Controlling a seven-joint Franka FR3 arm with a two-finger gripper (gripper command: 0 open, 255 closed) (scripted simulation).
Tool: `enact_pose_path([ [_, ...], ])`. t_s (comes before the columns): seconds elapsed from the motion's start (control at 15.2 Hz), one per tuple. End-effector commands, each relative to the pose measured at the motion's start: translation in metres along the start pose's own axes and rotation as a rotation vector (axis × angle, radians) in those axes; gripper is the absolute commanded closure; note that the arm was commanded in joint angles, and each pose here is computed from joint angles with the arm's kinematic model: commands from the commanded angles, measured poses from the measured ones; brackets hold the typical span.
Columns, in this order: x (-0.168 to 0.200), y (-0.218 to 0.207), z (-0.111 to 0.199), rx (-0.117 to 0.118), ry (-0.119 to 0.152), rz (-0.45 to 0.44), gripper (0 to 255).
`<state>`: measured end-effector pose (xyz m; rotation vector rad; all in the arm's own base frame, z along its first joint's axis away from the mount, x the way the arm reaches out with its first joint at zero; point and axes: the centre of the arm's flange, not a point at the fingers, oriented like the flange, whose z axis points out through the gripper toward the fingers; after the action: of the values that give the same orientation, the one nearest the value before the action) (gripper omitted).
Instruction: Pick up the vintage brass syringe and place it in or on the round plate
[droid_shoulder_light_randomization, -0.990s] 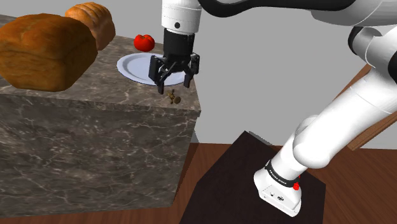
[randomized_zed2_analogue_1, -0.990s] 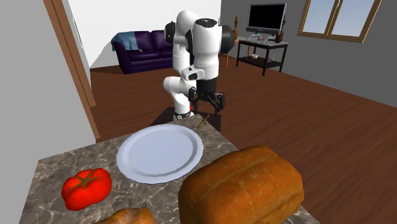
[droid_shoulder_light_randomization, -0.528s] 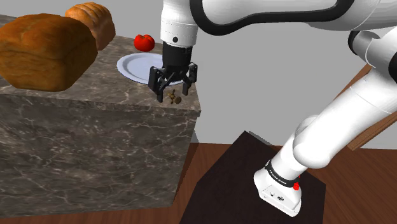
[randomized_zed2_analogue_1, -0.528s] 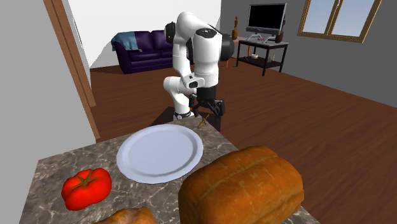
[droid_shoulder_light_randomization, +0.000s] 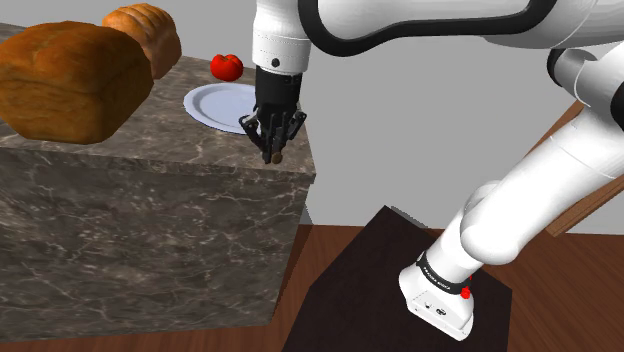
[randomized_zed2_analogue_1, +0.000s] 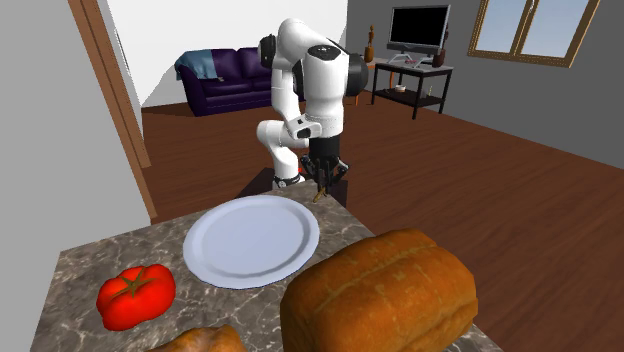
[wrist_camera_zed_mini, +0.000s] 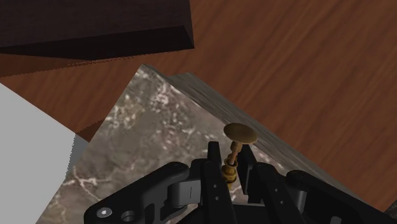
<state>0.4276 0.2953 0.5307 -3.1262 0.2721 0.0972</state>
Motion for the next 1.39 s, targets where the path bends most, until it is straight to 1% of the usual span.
enact_pose_path([
  [0.0,0.000,0.000,0.000,0.000,0.000,0.000,255],
  [0.4,0.000,0.000,0.000,0.000,0.000,0.000,255],
  [1.32,-0.005,0.000,-0.074,0.000,0.000,0.000,255],
])
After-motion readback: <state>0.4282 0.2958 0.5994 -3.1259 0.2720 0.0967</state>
